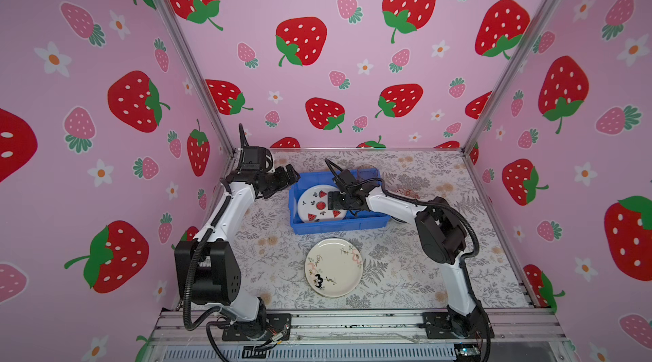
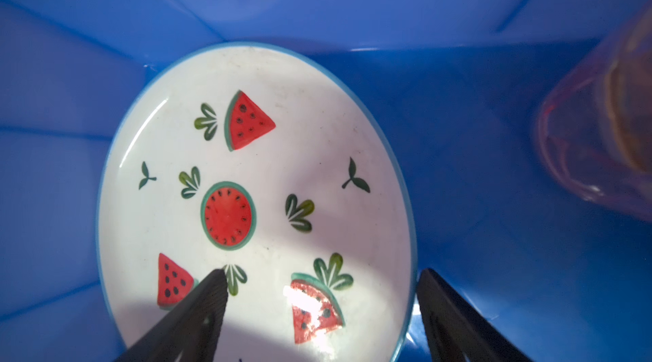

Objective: Place the mixed dishes into the plastic bin
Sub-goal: 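Lower the watermelon plate flat into the bin and open both grippers, then withdraw both grippers from the bin toward the cream plate stack, then close both grippers on opposite rims of the cream brush-pattern plate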

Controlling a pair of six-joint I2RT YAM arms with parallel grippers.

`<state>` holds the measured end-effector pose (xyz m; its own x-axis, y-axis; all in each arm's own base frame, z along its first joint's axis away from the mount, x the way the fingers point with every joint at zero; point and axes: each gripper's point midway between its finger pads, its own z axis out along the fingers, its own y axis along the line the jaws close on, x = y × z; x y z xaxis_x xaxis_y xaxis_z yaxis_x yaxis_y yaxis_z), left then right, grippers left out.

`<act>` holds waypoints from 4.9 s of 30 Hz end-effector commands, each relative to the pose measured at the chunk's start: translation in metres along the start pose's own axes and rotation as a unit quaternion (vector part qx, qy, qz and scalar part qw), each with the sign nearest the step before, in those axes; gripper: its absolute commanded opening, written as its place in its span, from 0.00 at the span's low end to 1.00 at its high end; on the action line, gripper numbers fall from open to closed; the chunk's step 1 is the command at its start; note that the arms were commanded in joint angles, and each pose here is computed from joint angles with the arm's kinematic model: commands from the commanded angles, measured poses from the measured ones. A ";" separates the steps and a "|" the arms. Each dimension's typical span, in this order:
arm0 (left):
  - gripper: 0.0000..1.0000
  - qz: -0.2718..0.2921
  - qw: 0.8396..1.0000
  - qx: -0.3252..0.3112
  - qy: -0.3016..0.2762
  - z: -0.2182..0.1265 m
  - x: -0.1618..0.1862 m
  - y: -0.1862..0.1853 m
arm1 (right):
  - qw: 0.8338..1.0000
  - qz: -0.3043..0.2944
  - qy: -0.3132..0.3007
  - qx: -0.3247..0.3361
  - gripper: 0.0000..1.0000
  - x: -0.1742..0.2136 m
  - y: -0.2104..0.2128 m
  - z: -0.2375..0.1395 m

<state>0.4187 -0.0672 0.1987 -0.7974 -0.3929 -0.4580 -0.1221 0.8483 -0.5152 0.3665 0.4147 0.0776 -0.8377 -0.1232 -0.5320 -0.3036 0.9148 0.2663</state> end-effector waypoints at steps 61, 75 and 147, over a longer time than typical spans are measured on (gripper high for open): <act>0.98 -0.070 0.982 -0.057 0.163 -0.026 0.252 0.024 | 0.967 0.082 0.076 -0.228 0.78 0.192 -0.039 -0.139; 0.97 -0.083 0.979 -0.025 0.185 -0.005 0.263 0.017 | 0.961 0.077 0.105 -0.242 0.77 0.198 -0.027 -0.122; 0.96 -0.024 0.980 0.007 0.199 0.019 0.275 -0.043 | 0.962 0.079 0.088 -0.246 0.31 0.186 -0.021 -0.135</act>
<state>0.1951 -0.1920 0.0528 -0.9632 -0.2613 -0.0625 -0.2080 0.8723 -0.4426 0.1524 0.3062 0.0564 -0.9535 -0.1112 -0.2801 -0.2748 0.7021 0.6569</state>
